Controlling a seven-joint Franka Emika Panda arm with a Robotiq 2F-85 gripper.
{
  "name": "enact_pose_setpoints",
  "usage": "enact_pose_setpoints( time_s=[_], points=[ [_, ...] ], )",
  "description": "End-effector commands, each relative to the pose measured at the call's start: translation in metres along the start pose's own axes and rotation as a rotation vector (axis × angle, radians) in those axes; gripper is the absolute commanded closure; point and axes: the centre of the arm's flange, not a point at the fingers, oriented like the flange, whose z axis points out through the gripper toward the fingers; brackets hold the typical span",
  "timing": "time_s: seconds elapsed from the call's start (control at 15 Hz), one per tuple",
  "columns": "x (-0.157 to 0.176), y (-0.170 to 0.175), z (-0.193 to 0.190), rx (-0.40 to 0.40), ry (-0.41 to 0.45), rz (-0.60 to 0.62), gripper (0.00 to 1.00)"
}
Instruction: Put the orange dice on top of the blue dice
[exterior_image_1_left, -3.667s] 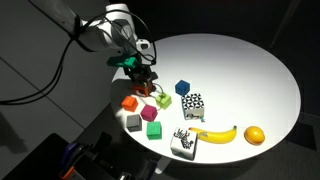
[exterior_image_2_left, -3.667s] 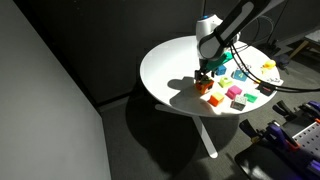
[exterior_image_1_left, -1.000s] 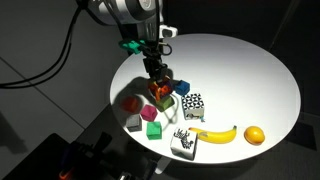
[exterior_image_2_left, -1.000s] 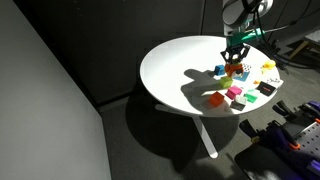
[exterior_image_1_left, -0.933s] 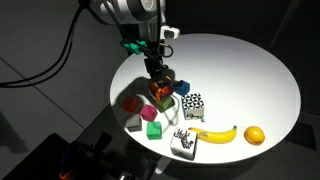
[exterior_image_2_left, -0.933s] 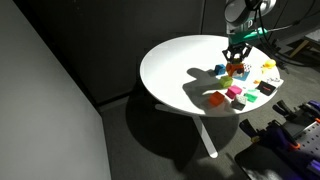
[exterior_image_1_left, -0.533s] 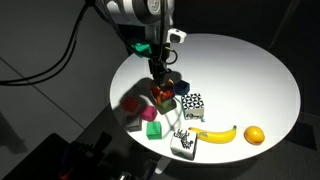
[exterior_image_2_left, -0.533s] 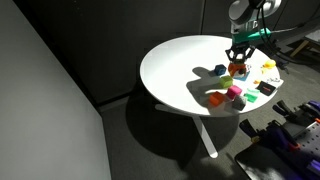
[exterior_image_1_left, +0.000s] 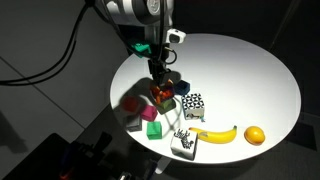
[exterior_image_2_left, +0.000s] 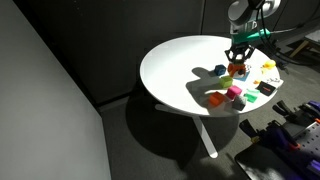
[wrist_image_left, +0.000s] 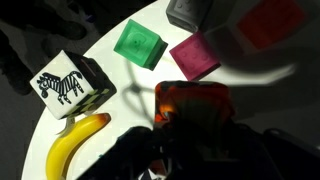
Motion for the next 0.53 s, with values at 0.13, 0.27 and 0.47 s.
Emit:
enact_pose_setpoints(
  time_s=[0.13,0.27,0.47],
  points=[
    [0.0,0.0,0.0,0.0,0.0,0.0,0.6],
    [0.001,0.001,-0.002,0.001,0.005,0.003,0.85],
    [0.007,0.002,-0.013,0.012,0.023,0.013,0.85]
  ],
)
